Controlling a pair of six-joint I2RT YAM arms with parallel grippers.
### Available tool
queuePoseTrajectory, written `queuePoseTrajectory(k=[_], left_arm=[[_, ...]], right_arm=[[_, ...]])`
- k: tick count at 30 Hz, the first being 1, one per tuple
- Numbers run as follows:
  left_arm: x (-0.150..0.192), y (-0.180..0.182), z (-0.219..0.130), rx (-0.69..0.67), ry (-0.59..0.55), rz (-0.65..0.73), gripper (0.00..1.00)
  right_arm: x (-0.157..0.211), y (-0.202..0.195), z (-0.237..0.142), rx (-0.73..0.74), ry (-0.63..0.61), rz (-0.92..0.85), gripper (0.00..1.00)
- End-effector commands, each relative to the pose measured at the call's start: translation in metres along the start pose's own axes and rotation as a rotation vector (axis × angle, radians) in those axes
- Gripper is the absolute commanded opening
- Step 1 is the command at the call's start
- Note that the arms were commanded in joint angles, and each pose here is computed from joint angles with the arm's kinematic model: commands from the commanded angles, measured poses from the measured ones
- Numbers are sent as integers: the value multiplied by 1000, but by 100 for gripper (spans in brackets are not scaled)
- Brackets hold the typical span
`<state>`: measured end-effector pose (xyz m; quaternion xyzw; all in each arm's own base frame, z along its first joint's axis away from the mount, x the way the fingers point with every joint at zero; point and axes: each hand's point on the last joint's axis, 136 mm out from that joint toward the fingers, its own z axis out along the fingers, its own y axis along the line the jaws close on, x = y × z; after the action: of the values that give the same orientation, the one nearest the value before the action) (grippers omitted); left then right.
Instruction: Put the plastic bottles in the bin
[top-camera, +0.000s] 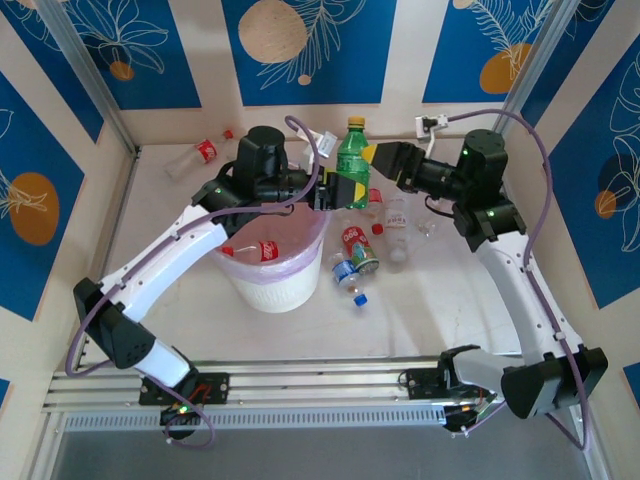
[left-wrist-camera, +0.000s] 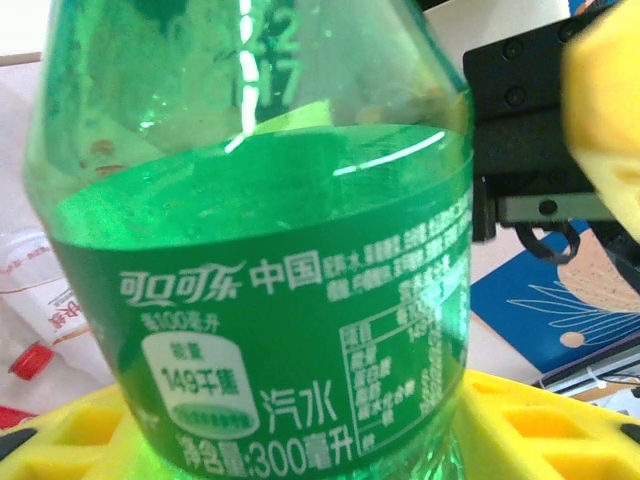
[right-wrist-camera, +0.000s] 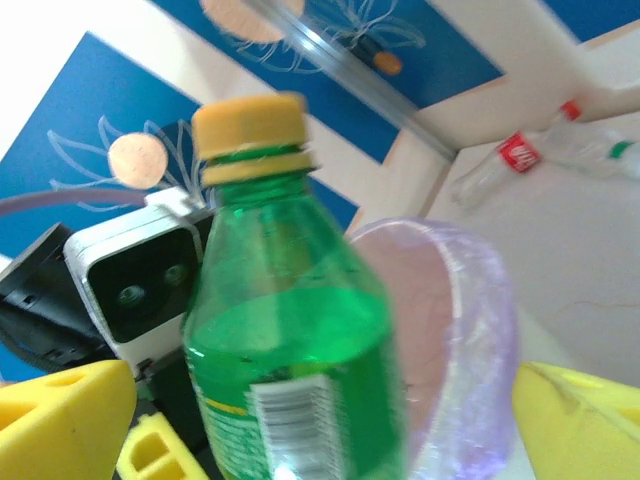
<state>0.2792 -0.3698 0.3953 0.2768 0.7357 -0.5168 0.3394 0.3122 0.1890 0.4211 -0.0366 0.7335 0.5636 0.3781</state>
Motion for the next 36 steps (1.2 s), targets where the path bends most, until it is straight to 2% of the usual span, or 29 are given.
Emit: queuePoseTrajectory(k=[1,6,13,19,25,36], left_arm=[[-27,-10,-42,-54,-63,74,50],[-17,15,-90,-242,4,76,41],[39,51,-137,-529,234,85,29],[82,86,-156,-692,377,69,19],[108,108,-149,-711,495,57,7],[155,148,-136,-763,631,44,4]], right_arm=[[-10,-3,-25,79,-45,-18,97],[-14,-54,-54,345,-112,0,97],[-15,-100,-76,499,-153,52,96],[-21,-147,-96,699,-166,97,96],[-17,-162,-98,748,-160,110,96],[-30,-223,-111,981,-154,142,96]])
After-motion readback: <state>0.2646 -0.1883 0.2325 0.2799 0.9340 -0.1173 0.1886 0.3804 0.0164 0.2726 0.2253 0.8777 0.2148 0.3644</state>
